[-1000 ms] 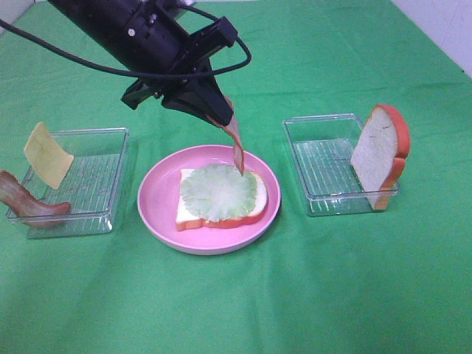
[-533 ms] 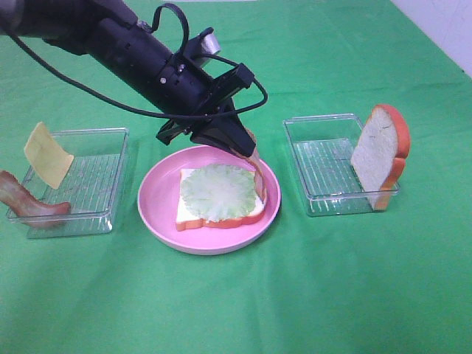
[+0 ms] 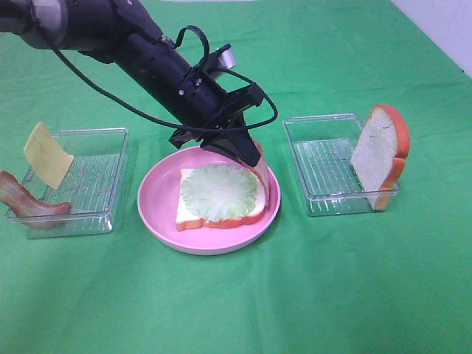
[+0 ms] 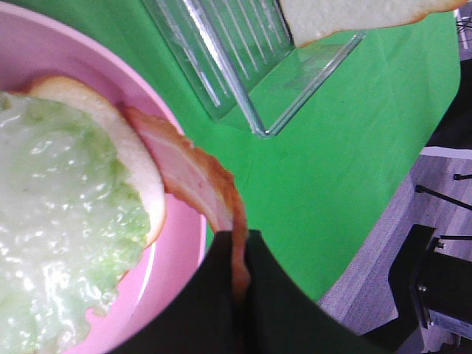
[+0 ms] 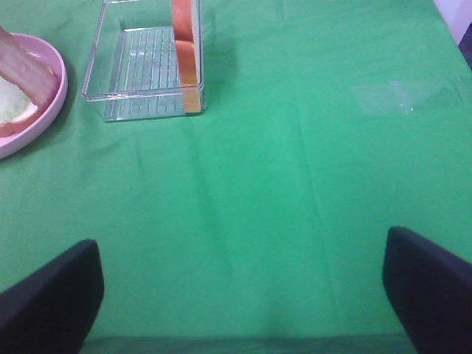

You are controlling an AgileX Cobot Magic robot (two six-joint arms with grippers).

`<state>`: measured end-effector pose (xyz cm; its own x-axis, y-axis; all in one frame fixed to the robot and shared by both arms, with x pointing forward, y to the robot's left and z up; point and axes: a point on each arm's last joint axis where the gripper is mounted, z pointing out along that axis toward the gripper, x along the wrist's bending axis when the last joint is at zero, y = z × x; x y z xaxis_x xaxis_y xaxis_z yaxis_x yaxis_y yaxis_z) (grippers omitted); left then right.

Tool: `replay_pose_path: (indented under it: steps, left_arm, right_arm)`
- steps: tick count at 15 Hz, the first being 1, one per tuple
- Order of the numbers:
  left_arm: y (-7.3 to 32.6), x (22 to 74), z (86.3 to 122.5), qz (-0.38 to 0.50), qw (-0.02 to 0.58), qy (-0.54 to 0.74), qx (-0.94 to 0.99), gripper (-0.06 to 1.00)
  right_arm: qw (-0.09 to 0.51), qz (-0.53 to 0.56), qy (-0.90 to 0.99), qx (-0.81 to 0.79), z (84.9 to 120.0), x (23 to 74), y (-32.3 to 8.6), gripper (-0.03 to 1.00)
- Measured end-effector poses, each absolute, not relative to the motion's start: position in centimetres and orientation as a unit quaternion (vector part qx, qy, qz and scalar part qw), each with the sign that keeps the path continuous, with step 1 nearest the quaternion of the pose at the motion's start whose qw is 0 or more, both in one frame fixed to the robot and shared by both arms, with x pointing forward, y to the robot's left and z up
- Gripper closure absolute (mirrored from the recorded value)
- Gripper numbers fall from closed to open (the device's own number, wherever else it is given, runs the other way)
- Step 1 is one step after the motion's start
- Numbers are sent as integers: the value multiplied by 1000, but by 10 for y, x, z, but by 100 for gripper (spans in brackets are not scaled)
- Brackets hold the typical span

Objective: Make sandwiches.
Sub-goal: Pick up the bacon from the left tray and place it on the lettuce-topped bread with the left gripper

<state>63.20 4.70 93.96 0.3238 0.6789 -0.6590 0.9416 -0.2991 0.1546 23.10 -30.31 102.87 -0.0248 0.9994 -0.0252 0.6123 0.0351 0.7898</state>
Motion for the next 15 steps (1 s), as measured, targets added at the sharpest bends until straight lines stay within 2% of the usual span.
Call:
replay_pose_path:
  steps: [7,15]
  left_arm:
    - [66,643,950,-140,186,568,789,94]
    - [77,642,950,-107,130,598,784,94]
  right_arm:
    - [315,307,647,623,1029,231,-303,-2]
    - [315,307,647,623,1029,231,-303,-2]
